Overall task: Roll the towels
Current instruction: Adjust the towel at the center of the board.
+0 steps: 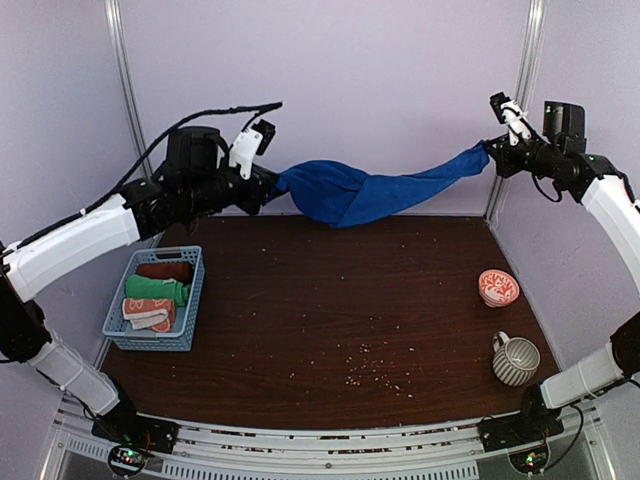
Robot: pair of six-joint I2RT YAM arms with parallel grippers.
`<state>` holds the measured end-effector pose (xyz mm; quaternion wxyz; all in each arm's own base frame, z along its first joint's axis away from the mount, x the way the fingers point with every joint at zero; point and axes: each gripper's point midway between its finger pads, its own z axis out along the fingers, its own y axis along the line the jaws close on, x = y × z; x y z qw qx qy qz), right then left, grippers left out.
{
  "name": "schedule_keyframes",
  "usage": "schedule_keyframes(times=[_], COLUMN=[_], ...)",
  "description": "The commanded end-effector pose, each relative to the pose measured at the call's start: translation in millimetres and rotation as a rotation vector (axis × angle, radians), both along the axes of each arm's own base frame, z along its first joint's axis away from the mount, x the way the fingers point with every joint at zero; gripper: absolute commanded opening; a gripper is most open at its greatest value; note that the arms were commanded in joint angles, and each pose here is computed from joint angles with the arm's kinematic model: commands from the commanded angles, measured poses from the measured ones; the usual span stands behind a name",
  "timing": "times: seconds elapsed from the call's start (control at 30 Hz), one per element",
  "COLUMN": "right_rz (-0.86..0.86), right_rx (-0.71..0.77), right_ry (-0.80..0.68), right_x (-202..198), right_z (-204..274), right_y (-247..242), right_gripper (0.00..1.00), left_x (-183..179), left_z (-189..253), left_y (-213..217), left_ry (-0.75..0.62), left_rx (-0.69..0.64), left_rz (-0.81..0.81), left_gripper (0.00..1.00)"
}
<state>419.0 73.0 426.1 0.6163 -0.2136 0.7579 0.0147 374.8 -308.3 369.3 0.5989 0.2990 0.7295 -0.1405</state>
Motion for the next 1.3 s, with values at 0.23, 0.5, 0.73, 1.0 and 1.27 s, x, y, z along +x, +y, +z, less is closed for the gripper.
schedule_keyframes(times=[0.23, 0.5, 0.73, 1.0, 1.27], right_rz=[0.320, 0.348, 0.263, 0.205, 0.212], right_rx=[-0.204, -0.348, -0.258, -0.154, -0.130], right_ry=[0.402, 0.783, 0.787, 0.782, 0.787], right_x=[-75, -91, -69, -54, -55], right_z=[-201, -294, -298, -295, -298], right_y=[26, 6, 8, 14, 18], right_gripper=[0.00, 0.00, 0.00, 0.00, 0.06], left_x=[-131, -120, -37, -10, -21], left_z=[-199, -215, -260, -327, -348], left_y=[7, 14, 8, 16, 23], left_ry=[0.578, 0.628, 0.755, 0.923, 0.977], left_rx=[0.159, 0.251, 0.189, 0.221, 0.258], left_rz=[-0.333, -0.278, -0.030, 0.080, 0.073], left_gripper=[0.11, 0.45, 0.50, 0.50, 0.43])
